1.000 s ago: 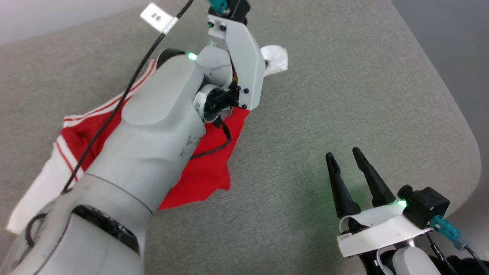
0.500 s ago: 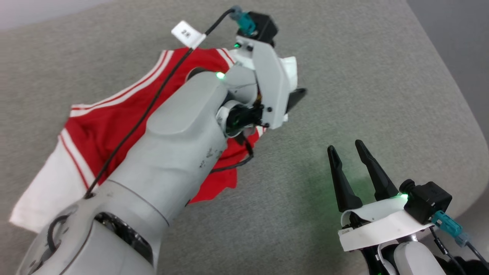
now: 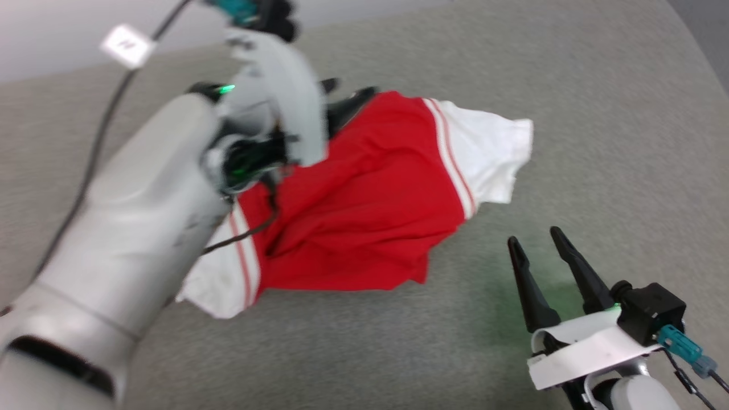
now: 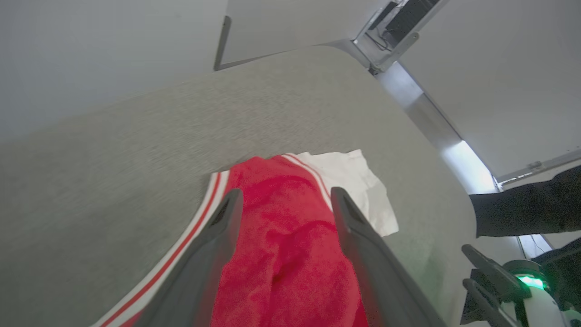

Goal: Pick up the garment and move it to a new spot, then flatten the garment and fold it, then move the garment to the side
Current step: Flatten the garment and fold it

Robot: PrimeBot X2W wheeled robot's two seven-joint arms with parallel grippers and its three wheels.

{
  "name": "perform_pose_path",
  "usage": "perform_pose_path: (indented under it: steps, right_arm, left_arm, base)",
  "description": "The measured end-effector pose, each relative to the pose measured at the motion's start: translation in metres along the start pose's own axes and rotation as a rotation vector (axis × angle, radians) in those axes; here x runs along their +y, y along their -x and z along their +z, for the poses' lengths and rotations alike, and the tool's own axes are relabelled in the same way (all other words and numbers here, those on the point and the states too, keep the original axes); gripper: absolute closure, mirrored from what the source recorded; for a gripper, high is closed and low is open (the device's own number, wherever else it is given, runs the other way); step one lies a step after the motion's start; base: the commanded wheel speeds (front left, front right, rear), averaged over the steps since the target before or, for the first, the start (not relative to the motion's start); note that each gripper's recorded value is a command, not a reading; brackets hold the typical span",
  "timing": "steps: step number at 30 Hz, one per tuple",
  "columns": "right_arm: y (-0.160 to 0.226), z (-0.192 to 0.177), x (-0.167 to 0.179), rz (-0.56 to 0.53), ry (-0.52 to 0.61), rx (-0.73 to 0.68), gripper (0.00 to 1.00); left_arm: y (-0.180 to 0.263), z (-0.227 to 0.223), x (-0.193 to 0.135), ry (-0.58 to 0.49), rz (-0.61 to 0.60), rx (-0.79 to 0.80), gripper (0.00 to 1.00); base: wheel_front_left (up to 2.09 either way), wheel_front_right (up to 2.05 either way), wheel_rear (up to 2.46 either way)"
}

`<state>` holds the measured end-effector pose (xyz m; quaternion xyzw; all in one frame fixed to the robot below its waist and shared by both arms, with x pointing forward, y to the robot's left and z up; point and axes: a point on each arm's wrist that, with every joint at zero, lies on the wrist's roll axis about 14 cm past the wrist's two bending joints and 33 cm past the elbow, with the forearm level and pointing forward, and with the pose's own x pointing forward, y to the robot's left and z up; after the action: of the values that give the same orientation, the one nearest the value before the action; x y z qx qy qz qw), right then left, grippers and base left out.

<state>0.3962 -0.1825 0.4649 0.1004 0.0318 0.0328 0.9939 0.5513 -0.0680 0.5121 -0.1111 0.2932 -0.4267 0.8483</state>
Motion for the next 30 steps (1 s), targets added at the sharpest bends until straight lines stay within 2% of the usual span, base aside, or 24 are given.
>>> perform_pose_path:
  steps: [7,14,17,19,23,30]
  right_arm:
    - [-0.005,0.008,0.021,0.073,0.001,-0.009,0.0]
    - [-0.006,0.02,0.039,0.126,0.0,-0.034,0.0]
    - [-0.006,0.022,0.041,0.133,0.001,-0.038,0.0]
    - [-0.005,0.022,0.039,0.127,0.002,-0.036,0.0]
    - [-0.002,0.021,0.032,0.104,0.004,-0.028,0.0]
    - [-0.002,0.016,0.027,0.085,0.002,-0.014,0.0]
  left_arm:
    - [0.075,-0.01,0.065,0.02,0.218,-0.041,0.0]
    - [0.144,-0.068,0.112,0.012,0.419,0.187,0.0]
    - [0.161,-0.088,0.118,0.027,0.447,0.286,0.0]
    - [0.164,-0.088,0.121,0.046,0.459,0.293,0.0]
    - [0.165,-0.115,0.117,0.081,0.441,0.419,0.0]
    - [0.162,-0.135,0.123,0.083,0.454,0.485,0.0]
  base:
    - [0.0,0.0,0.0]
    - [0.0,0.0,0.0]
    - [0.0,0.0,0.0]
    - [0.0,0.0,0.0]
    - [0.0,0.0,0.0]
    - [0.0,0.0,0.0]
